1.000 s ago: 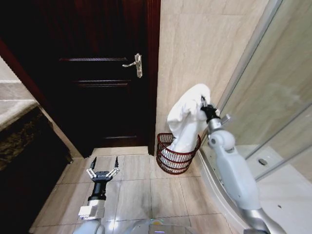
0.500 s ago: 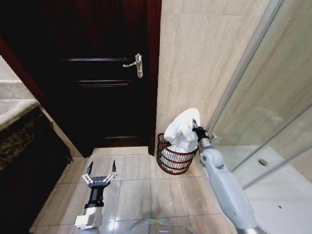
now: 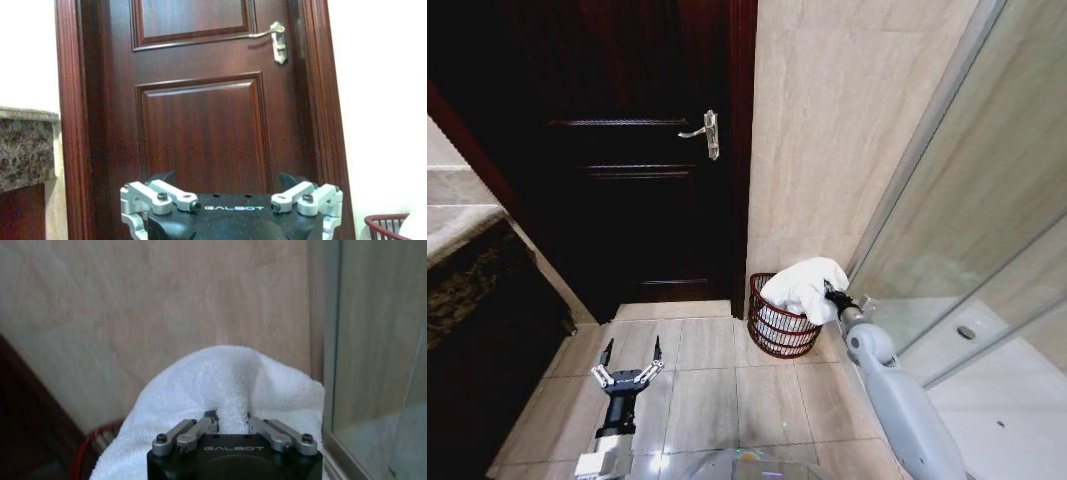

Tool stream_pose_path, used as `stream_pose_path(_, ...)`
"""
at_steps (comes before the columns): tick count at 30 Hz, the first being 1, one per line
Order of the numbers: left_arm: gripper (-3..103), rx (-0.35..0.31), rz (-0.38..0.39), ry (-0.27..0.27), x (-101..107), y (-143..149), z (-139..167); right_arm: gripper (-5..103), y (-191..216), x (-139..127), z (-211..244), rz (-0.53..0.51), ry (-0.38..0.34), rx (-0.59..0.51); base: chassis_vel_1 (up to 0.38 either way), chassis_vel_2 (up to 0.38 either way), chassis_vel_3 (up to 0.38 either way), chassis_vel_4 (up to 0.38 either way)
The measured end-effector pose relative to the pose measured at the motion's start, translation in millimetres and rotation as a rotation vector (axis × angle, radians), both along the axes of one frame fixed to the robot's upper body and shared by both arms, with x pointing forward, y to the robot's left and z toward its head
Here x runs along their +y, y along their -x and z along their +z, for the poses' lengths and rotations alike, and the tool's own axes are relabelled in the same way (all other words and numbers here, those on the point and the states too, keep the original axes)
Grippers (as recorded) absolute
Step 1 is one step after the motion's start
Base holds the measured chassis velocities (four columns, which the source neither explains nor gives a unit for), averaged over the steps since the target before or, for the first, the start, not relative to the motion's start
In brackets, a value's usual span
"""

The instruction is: Discard the used towel into the hamper.

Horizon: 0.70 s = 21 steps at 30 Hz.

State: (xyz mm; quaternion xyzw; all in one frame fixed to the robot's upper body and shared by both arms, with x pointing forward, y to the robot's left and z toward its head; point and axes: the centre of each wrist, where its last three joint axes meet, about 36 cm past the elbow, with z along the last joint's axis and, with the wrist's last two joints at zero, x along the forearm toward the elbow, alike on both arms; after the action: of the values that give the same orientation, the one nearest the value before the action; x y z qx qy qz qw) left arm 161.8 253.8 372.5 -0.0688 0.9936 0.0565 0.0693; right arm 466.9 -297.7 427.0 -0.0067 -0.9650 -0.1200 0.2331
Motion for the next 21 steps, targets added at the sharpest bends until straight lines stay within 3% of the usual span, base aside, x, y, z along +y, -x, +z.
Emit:
stream_pose_path(5, 100, -0.003, 0.002, 0.0, 0.3, -0.6, -0.1, 14, -11.0, -6.5, 21.9, 0.052, 0.032, 0.078, 0.0, 0.0, 0.0, 0.0)
stream_pose_path(21, 100, -0.01, -0.019, 0.006, -2.0, -11.8, -2.5, 14, -22.1, 13.2, 5.3, 0.041, 0.072, 0.023, 0.0, 0.0, 0.0, 0.0)
